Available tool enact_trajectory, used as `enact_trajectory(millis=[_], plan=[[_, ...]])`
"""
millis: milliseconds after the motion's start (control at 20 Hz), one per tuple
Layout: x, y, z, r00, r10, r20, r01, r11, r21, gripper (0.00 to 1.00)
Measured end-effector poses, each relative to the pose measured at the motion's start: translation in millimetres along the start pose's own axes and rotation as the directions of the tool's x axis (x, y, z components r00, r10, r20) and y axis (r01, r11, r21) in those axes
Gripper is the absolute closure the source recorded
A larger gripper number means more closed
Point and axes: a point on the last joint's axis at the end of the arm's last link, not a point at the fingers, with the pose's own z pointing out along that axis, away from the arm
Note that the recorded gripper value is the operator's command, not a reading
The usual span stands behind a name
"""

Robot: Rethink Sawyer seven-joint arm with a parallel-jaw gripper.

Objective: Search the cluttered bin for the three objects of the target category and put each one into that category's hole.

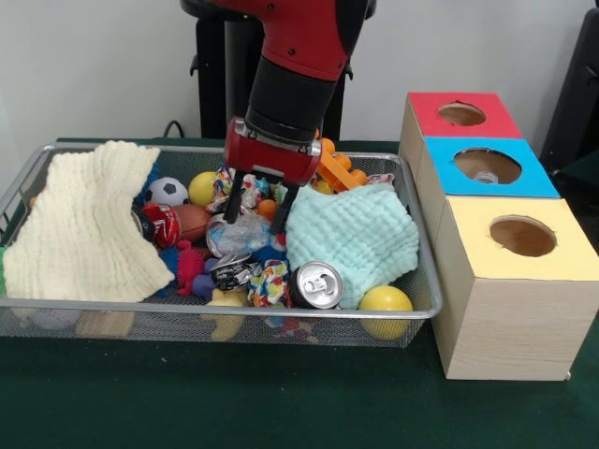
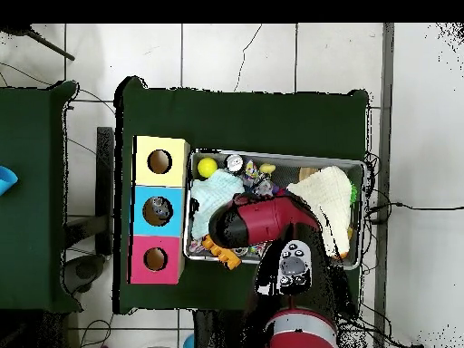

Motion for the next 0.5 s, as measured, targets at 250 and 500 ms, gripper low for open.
enact_trajectory(millis=[250,500], plan=[[6.3,3.8,4.4,0.9999,-0.016,0.004,0.016,0.9998,0.011,0.0],[9.3,3.0,8.2,0.9999,-0.014,0.006,0.014,0.9998,0.013,0.0]])
